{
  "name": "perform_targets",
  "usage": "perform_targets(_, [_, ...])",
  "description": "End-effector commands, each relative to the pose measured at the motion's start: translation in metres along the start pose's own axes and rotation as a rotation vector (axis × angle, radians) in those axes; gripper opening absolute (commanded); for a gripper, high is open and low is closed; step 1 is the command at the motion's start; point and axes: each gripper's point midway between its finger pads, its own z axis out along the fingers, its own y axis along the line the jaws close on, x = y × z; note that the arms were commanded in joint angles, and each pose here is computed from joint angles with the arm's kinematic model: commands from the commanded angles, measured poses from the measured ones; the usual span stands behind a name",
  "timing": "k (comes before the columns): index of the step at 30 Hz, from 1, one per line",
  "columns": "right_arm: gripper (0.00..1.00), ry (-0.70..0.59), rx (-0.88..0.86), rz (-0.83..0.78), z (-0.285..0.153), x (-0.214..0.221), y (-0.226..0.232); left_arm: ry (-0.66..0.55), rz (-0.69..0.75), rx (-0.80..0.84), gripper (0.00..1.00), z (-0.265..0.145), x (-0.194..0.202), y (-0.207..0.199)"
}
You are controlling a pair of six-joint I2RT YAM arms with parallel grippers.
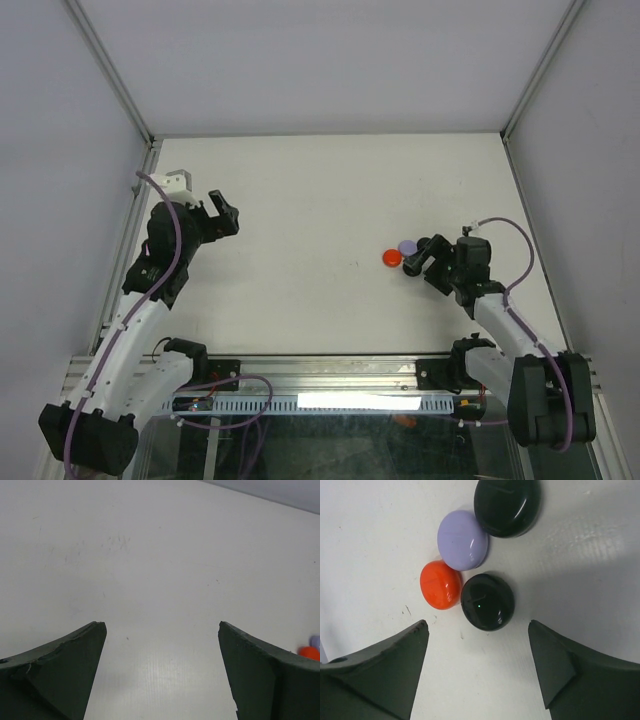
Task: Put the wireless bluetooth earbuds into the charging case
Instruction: Place the charging case at the center of the board, then reset both arms
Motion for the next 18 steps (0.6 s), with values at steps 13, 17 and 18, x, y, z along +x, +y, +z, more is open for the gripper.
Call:
perform_targets(13, [0.99, -0.588, 0.04, -0.333, -0.174, -0.136, 0.074, -0.404, -0.031, 0.154, 0.99, -0.103, -0.092, -0.021])
perform_targets(17, [0.99, -0.706, 0.064, -0.423, -0.205, -0.154, 0.08, -0.461, -0.048, 0.13, 0.99, -0.114, -0.102, -0.015])
perform_targets(18, [0.99, -0.723, 0.08, -0.435, -0.207, -0.157, 0.079, -0.469, -0.053, 0.122, 0.99, -0.113, -0.102, -0.013])
